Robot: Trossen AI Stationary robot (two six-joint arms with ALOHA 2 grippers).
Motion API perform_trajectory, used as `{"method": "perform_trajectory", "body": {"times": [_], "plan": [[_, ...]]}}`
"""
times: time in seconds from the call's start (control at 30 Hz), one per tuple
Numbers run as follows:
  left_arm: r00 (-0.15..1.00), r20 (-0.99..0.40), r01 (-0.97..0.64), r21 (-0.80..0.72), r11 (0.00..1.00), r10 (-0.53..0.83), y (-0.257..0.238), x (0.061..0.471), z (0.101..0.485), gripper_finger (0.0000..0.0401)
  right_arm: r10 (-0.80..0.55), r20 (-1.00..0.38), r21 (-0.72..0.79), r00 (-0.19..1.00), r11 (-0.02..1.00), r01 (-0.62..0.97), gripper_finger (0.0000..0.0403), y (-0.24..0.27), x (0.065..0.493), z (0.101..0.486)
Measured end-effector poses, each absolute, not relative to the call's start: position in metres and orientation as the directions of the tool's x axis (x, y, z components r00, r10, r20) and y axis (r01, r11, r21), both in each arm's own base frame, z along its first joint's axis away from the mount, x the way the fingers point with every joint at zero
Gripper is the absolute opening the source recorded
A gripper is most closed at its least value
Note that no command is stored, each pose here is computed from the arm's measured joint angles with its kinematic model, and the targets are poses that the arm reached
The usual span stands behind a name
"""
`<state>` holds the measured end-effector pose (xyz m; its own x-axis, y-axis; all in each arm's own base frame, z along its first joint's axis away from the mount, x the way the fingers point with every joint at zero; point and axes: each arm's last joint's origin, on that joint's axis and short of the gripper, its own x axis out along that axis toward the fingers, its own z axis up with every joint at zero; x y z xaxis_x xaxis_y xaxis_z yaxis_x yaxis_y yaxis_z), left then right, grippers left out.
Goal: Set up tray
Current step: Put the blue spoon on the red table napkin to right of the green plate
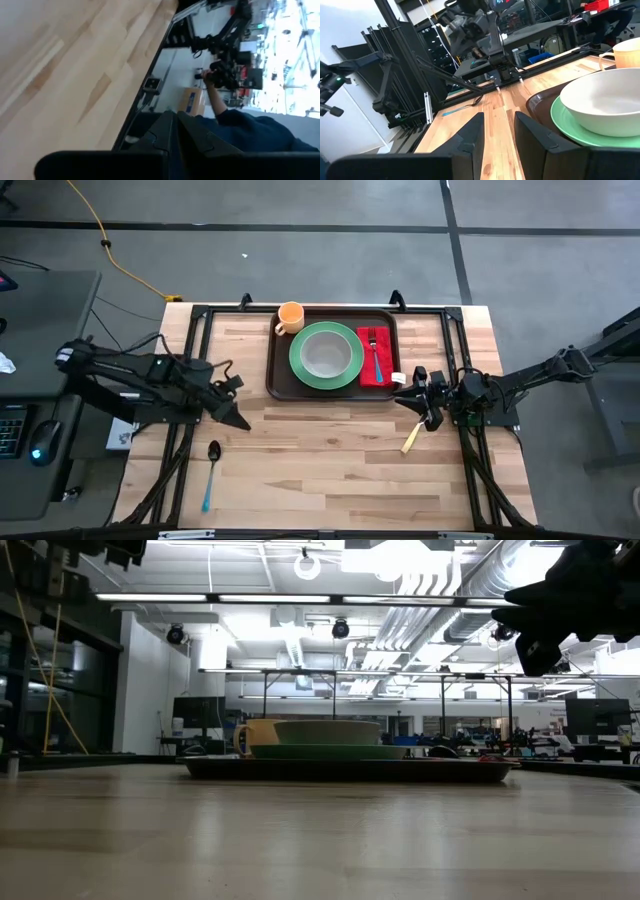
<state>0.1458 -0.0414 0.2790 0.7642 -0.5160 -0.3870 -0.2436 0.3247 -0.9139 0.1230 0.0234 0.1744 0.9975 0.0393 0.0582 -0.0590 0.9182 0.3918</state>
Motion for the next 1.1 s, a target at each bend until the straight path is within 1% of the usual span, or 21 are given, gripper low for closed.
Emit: {"method": "perform_trajectory", "body": {"times": [0.43,0.77,0.87,1.1], "plan": [[0.683,-0.490,-0.389,-0.872,0.298,-0.541,-0.081,0.159,0.273,0.0055,0.045,0.058,0.391,0.997,0.918,-0.064,0.0085,0.024,0.123,0.174],[0.664,-0.533,-0.450,-0.845,0.289,-0.525,-0.106,0.152,0.267,0.0055,0.087,0.056,0.383,0.995,0.918,-0.102,0.0085,0.025,0.123,0.174],[0.654,-0.549,-0.468,-0.834,0.292,-0.520,-0.115,0.149,0.264,0.0055,0.090,0.030,0.376,0.995,0.922,-0.095,0.0085,0.025,0.123,0.172],[0.594,-0.611,-0.547,-0.784,0.294,-0.523,-0.142,0.141,0.250,0.0055,0.134,-0.004,0.360,0.991,0.925,-0.124,0.0085,0.026,0.123,0.168]]}}
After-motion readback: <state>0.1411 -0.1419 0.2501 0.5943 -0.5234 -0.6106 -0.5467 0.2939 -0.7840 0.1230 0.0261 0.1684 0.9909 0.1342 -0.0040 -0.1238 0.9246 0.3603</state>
